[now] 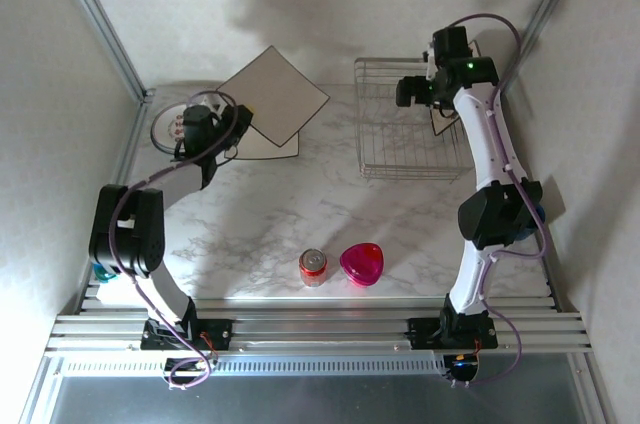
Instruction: Unload the plates from the dish rack
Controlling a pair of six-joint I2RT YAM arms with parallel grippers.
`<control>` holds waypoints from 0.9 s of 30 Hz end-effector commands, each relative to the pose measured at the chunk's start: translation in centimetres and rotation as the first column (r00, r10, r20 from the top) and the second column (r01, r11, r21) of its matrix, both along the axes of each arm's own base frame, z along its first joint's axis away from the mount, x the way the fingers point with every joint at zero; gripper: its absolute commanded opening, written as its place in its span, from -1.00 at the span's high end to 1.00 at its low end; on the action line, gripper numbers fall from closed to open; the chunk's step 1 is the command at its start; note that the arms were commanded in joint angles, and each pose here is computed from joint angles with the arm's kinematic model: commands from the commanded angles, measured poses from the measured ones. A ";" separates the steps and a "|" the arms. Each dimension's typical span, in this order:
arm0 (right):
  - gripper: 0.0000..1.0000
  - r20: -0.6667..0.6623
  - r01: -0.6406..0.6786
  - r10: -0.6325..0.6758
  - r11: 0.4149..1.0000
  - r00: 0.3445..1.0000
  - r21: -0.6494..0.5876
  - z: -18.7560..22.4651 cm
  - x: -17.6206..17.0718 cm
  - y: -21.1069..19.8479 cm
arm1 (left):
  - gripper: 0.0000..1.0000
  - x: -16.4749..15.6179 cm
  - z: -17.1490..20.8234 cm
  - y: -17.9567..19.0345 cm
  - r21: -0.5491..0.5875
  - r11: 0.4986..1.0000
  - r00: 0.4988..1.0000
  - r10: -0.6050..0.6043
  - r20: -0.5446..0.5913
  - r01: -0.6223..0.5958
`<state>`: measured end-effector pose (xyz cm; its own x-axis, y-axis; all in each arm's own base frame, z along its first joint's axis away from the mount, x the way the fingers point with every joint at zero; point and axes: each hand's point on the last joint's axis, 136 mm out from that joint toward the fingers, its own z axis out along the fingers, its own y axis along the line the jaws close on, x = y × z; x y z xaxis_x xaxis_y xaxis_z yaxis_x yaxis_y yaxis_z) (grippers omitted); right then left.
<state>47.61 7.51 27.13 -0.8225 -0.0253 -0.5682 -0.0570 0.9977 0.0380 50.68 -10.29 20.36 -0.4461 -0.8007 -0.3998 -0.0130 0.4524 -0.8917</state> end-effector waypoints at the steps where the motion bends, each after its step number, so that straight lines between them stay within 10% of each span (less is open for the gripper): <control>1: -0.98 -0.045 -0.029 0.026 0.998 0.999 -0.054 0.2 -1.6 -0.8 | 1.00 -0.4 10.6 1.6 -0.185 0.973 0.929 0.189 0.318 -0.135; 15: -0.98 -0.044 -0.061 0.059 0.997 0.997 -0.039 -0.1 -2.7 -0.3 | 1.00 -1.9 7.0 1.5 -0.377 0.802 0.797 0.563 0.218 -0.463; 27: -0.98 -0.063 -0.073 0.070 0.996 0.996 -0.046 -1.4 -3.3 -0.4 | 1.00 -1.4 1.9 1.2 -0.398 0.738 0.776 0.623 0.093 -0.545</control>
